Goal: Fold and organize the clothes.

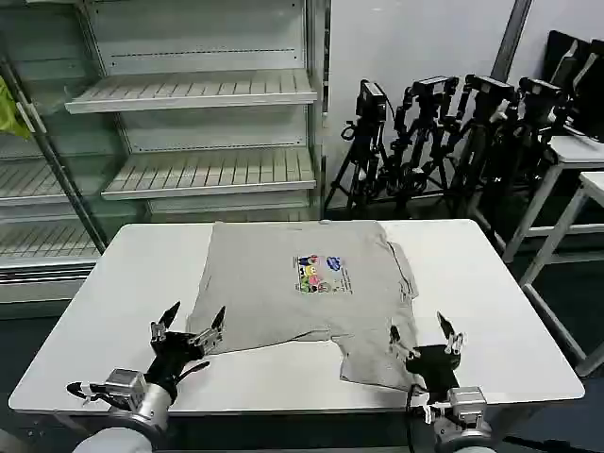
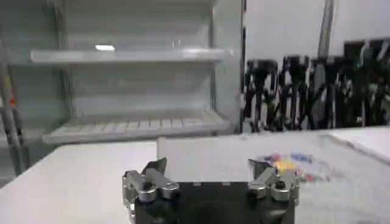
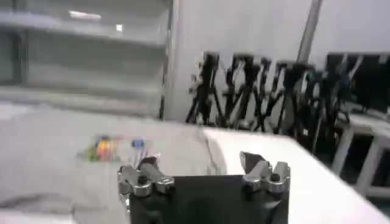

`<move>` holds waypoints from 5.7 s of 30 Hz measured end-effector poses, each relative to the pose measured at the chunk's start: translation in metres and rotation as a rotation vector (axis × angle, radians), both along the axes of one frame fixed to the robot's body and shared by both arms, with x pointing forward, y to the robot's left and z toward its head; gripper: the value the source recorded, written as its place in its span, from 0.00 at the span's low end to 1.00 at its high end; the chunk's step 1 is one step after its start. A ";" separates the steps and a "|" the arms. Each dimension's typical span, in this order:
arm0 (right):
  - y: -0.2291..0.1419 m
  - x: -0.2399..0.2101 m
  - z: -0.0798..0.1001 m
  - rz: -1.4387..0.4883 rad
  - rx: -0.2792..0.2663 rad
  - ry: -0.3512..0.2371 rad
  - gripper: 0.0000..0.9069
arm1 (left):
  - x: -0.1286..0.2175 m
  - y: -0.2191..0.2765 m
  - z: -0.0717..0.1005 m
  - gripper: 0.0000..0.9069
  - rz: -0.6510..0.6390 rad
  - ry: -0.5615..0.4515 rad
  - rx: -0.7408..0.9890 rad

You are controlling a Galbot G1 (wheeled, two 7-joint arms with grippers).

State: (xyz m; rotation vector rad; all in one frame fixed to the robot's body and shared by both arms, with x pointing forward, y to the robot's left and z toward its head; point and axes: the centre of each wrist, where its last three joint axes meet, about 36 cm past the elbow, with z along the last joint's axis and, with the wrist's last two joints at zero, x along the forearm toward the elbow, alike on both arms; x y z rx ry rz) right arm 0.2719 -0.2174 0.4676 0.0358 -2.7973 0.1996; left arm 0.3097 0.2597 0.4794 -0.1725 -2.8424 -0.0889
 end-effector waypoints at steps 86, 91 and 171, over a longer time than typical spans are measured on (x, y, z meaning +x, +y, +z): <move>-0.019 -0.060 0.060 0.012 0.100 -0.068 0.00 | -0.052 0.012 0.031 0.04 -0.025 0.142 -0.035; -0.025 -0.041 0.057 0.017 0.108 -0.101 0.00 | -0.042 0.015 0.031 0.06 -0.045 0.124 -0.017; -0.043 0.113 -0.056 -0.042 -0.024 0.011 1.00 | 0.063 0.014 -0.056 0.06 0.052 0.186 -0.066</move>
